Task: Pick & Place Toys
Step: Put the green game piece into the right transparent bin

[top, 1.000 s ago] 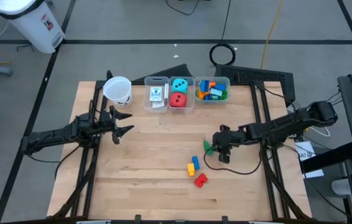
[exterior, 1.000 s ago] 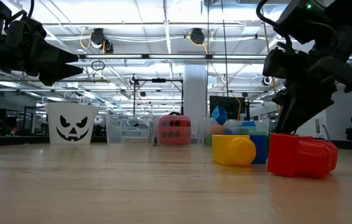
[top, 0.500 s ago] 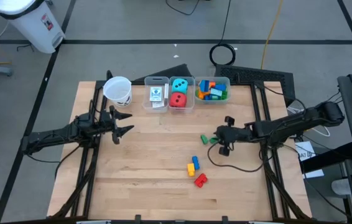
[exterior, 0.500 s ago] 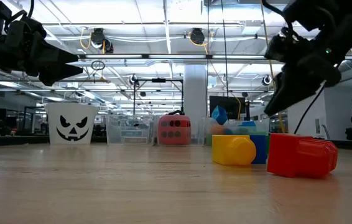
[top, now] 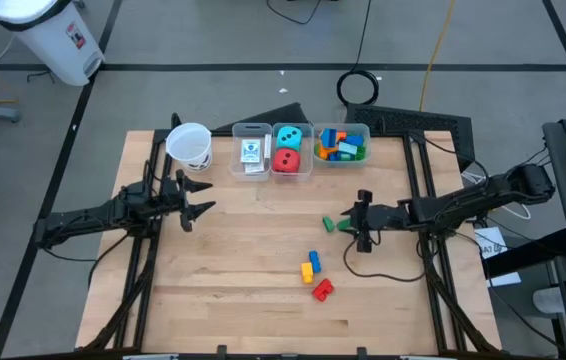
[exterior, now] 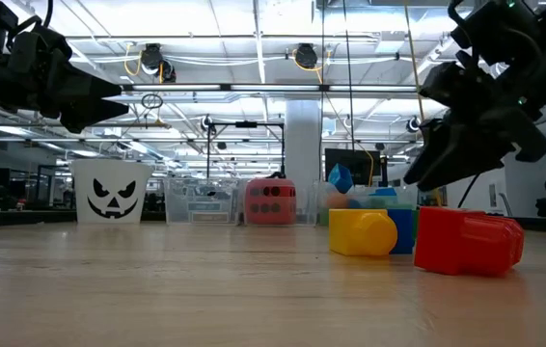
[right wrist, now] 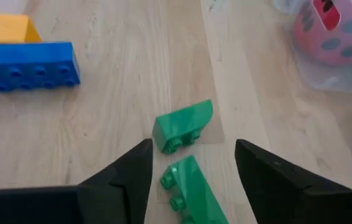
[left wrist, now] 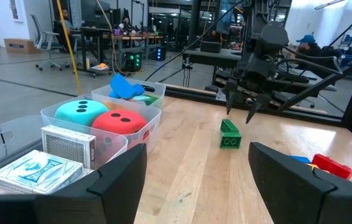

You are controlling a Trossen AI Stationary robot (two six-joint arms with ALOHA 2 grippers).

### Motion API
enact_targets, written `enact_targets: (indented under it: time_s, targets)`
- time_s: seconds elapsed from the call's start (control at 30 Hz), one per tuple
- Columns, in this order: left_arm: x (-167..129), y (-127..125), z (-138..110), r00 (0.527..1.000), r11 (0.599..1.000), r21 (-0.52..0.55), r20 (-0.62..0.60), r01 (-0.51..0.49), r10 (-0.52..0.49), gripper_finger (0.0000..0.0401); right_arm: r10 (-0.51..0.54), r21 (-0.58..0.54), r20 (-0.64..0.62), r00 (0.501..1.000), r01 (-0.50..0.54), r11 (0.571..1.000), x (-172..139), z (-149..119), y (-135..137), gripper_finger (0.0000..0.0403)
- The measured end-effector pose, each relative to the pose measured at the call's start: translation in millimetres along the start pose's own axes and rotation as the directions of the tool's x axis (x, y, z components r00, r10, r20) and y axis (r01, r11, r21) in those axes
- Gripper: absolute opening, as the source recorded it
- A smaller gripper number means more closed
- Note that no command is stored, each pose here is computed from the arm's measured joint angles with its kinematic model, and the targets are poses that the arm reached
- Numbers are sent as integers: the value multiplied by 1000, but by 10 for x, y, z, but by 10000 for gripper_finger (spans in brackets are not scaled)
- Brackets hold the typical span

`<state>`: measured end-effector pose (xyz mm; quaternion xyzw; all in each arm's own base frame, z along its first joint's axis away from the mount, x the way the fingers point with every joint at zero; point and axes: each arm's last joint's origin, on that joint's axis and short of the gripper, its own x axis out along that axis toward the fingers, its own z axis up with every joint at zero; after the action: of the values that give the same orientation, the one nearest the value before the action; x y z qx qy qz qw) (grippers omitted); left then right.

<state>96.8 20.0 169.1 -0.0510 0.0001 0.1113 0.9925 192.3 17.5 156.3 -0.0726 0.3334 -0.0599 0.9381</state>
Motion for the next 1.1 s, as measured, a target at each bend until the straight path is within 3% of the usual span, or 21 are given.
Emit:
enact_targets:
  time_s: [0.3,0.57,0.67,1.0,1.1]
  targets:
    - [0,0,0,1000,1000,0,0,0,0,287,4,1,26,1000,-4,1000,1,12,3,193]
    - [0,0,0,1000,1000,0,0,0,0,287,-7,53,-109,994,13,999,4,-122,-26,195]
    - [0,0,0,1000,1000,0,0,0,0,287,-14,83,-105,994,23,996,11,-128,-45,193]
    - [0,0,0,1000,1000,0,0,0,0,287,-47,95,-145,988,62,994,60,-466,-114,185]
    - [0,0,0,1000,1000,0,0,0,0,287,-6,122,-131,991,22,992,71,-504,-133,184]
